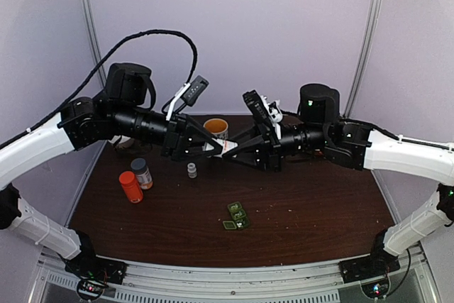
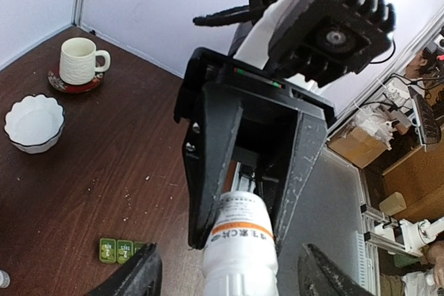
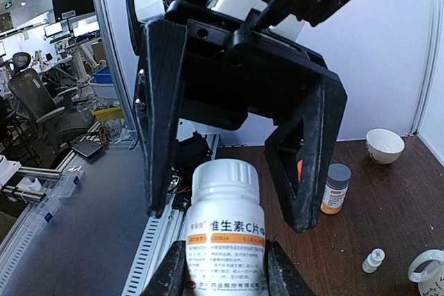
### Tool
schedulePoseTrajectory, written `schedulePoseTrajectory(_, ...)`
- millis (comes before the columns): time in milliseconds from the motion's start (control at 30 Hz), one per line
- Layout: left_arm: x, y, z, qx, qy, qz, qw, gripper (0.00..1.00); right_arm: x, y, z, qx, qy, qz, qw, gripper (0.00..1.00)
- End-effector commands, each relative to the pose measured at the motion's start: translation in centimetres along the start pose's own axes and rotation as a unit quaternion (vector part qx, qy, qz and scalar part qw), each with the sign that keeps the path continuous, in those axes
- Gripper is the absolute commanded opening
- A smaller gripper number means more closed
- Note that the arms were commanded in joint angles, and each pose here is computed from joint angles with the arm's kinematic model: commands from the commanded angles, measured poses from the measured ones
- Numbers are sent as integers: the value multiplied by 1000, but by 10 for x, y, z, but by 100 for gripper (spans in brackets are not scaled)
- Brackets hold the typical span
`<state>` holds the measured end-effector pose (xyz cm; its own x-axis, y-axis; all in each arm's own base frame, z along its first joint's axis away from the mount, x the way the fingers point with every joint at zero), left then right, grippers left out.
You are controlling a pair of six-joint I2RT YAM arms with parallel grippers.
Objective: Sort the pills into containers
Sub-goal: Pass from the right arm to the left
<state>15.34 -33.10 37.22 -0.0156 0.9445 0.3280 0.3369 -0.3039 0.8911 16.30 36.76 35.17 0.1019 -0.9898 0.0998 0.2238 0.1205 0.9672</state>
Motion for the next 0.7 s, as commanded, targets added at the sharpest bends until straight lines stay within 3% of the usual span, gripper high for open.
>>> schedulePoseTrajectory(0,-7,3,-4,3,-26,0,1000,70,6,10,3,13,-9,-23,1000,0)
schedulePoseTrajectory(167,-5,3,-4,-8,-21,-7,1000,34,6,10,3,12,-8,-25,1000,0)
schedulePoseTrajectory(300,0,6,-2,-17,-3,-17,1000,14,6,10,3,13,-10,-26,1000,0)
schedulePoseTrajectory(367,1,4,0,-19,7,-8,1000,8,7,10,2,15,-15,-28,999,12)
schedulePoseTrajectory(533,4,-4,18,-10,74,31,997,8,10,4,-4,17,-41,-34,998,53)
schedulePoseTrajectory(667,12,-23,53,23,178,92,979,9,15,-4,-14,15,-82,-38,996,73)
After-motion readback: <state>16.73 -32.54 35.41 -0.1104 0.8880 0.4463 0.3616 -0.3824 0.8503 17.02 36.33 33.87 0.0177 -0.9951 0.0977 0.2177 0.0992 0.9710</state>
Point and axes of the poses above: each gripper's point midway between its finger pads, its own x axis back along the fingers, its own z axis along the line the jaws close on, y = z × x, the point moved 4 cm from there along x, back along the fingers, and after that the axes turned 8 degrees about -x, right-handed, at the moved point
